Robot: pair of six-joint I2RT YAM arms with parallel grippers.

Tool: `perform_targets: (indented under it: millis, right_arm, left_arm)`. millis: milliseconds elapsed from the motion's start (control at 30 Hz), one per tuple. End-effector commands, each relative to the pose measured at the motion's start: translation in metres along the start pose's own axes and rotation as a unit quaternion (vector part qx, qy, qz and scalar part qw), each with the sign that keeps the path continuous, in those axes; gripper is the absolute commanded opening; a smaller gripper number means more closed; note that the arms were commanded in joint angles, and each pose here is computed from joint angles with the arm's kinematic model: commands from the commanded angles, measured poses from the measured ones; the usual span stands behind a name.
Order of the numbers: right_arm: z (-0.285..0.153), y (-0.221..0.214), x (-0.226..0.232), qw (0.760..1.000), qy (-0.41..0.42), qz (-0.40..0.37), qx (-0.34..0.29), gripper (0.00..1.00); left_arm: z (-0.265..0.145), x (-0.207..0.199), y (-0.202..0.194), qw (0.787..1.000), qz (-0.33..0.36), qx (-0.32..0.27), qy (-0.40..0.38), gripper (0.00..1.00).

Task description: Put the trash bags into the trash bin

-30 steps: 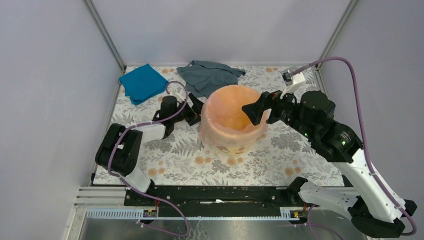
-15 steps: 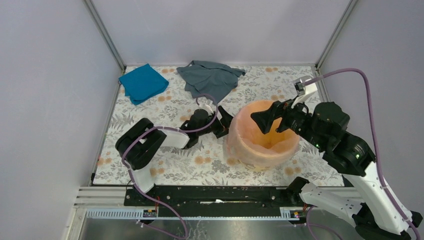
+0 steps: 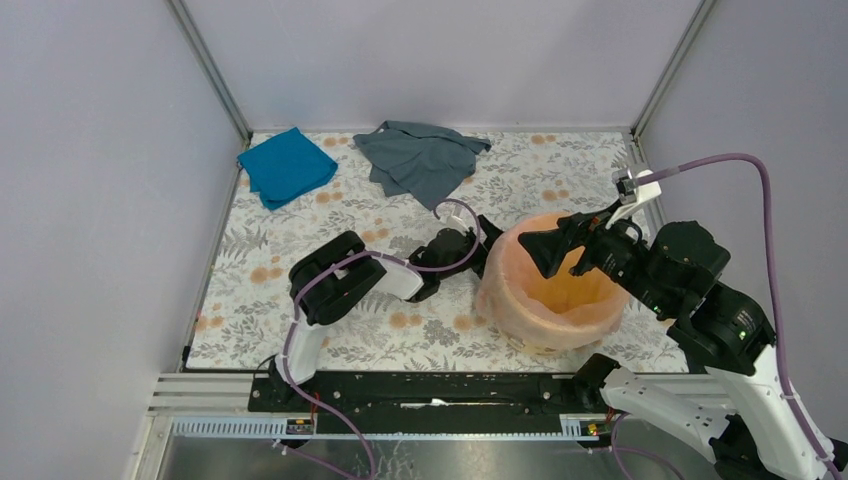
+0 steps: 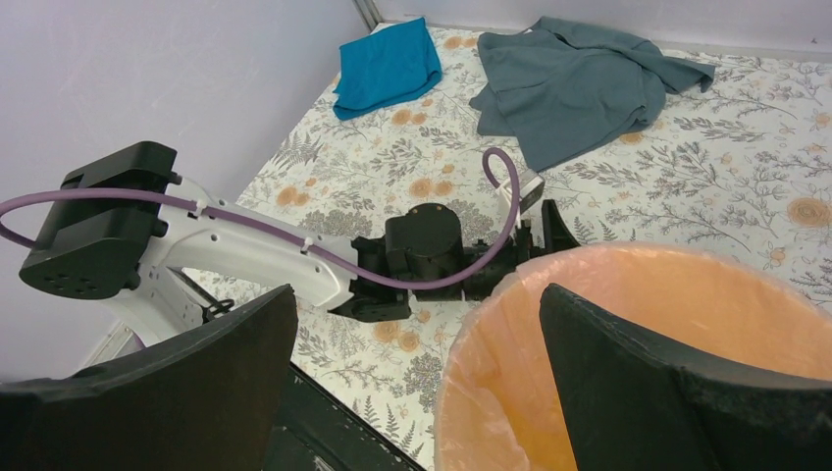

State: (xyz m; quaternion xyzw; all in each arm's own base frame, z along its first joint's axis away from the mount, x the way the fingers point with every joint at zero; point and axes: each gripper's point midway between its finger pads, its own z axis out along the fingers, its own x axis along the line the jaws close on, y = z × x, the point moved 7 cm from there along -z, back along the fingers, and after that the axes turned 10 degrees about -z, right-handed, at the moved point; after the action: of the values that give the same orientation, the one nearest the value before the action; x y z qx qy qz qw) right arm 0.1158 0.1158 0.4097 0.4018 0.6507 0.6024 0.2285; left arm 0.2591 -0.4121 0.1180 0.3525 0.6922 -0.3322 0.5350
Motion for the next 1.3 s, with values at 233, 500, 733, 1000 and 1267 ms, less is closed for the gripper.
perform_targets:
  millis: [233, 500, 733, 1000, 1267]
  right_arm:
    - [0.005, -0.003, 0.000, 1.000, -0.004, 0.001, -0.002, 1.00]
    - [0.008, -0.006, -0.003, 1.000, -0.013, -0.001, 0.002, 1.00]
    - [0.007, -0.006, -0.004, 1.000, -0.017, -0.010, 0.002, 1.00]
    - [0.005, -0.001, -0.011, 0.999, -0.039, -0.029, -0.009, 1.00]
    - [0.000, 0.015, -0.013, 0.997, -0.051, -0.044, -0.039, 1.00]
  left_arm:
    - [0.041, -0.044, -0.025, 0.997, 0.001, -0.001, -0.074, 0.99]
    - [0.033, -0.050, -0.011, 0.998, 0.023, -0.002, -0.063, 0.99]
    - [-0.037, -0.075, 0.056, 0.991, 0.127, -0.048, -0.018, 0.99]
    - [-0.140, -0.088, 0.051, 0.968, 0.238, -0.064, 0.050, 0.99]
    - [-0.237, -0.101, 0.014, 0.941, 0.329, -0.081, 0.019, 0.99]
